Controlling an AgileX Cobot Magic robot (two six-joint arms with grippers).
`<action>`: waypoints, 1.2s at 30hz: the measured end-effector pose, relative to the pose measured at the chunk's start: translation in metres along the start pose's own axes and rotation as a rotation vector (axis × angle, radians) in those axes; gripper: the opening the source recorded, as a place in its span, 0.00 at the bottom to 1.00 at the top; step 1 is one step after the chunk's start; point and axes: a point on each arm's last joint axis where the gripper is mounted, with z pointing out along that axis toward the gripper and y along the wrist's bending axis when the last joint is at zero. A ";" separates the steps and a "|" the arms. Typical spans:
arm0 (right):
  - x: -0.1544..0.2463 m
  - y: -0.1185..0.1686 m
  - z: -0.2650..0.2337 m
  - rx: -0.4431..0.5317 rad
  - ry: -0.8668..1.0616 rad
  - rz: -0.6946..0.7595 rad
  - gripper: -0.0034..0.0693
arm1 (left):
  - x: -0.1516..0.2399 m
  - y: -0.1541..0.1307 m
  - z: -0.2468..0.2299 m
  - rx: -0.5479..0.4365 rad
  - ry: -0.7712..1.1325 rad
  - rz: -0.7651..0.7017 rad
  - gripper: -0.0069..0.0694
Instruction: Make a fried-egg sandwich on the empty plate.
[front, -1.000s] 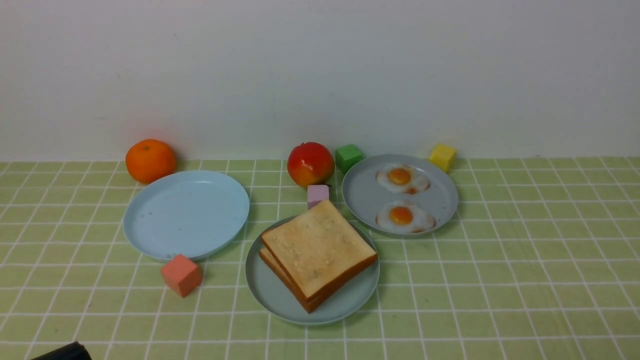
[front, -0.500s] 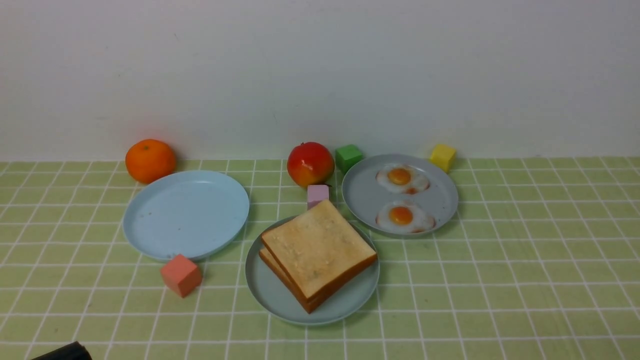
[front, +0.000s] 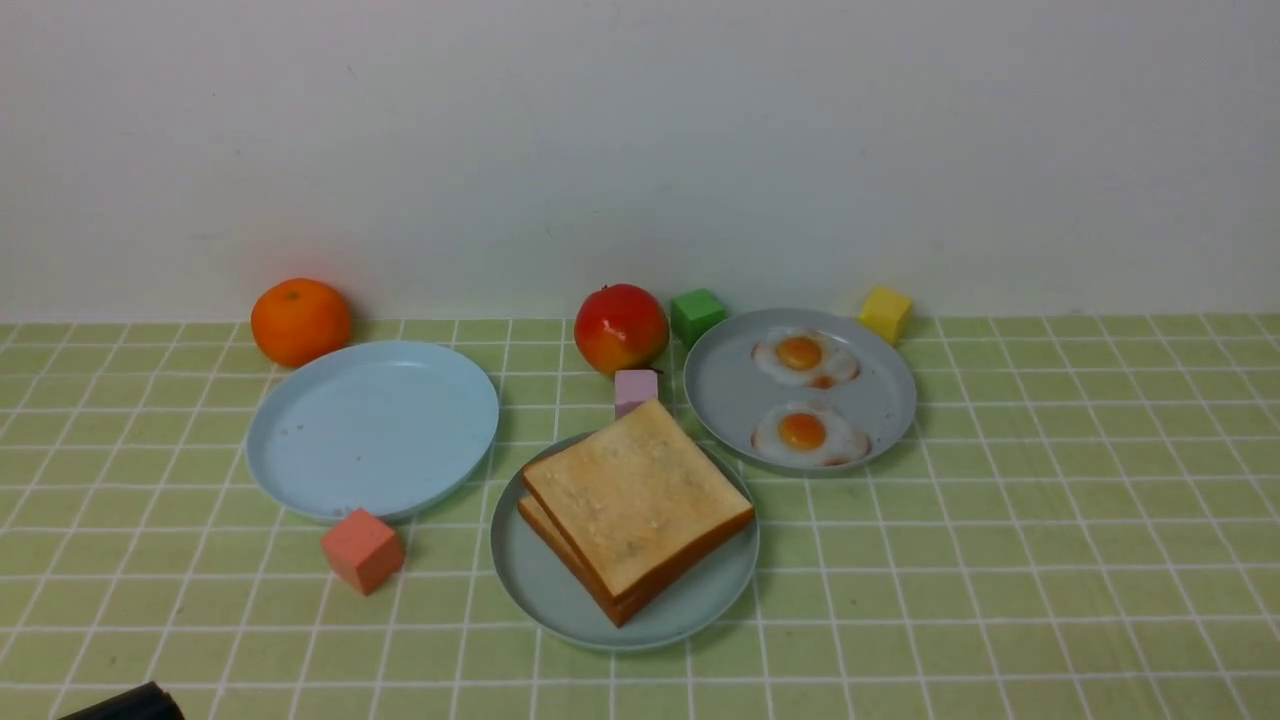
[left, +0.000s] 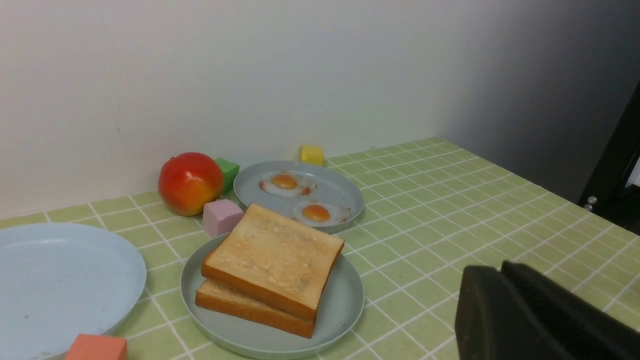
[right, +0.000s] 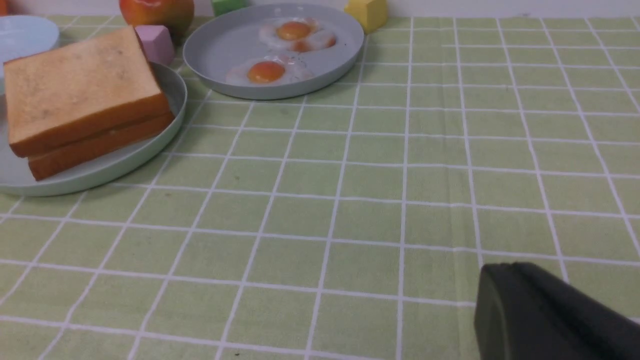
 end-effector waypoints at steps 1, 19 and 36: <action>0.000 0.000 0.000 0.000 0.000 0.001 0.05 | 0.000 0.000 0.000 0.000 0.001 0.000 0.14; 0.000 0.000 0.000 -0.002 0.001 0.003 0.07 | 0.079 0.050 -0.017 -0.791 0.119 -0.201 0.07; 0.000 0.000 0.000 -0.002 0.000 0.000 0.09 | 0.082 0.050 -0.017 -0.789 0.137 -0.225 0.07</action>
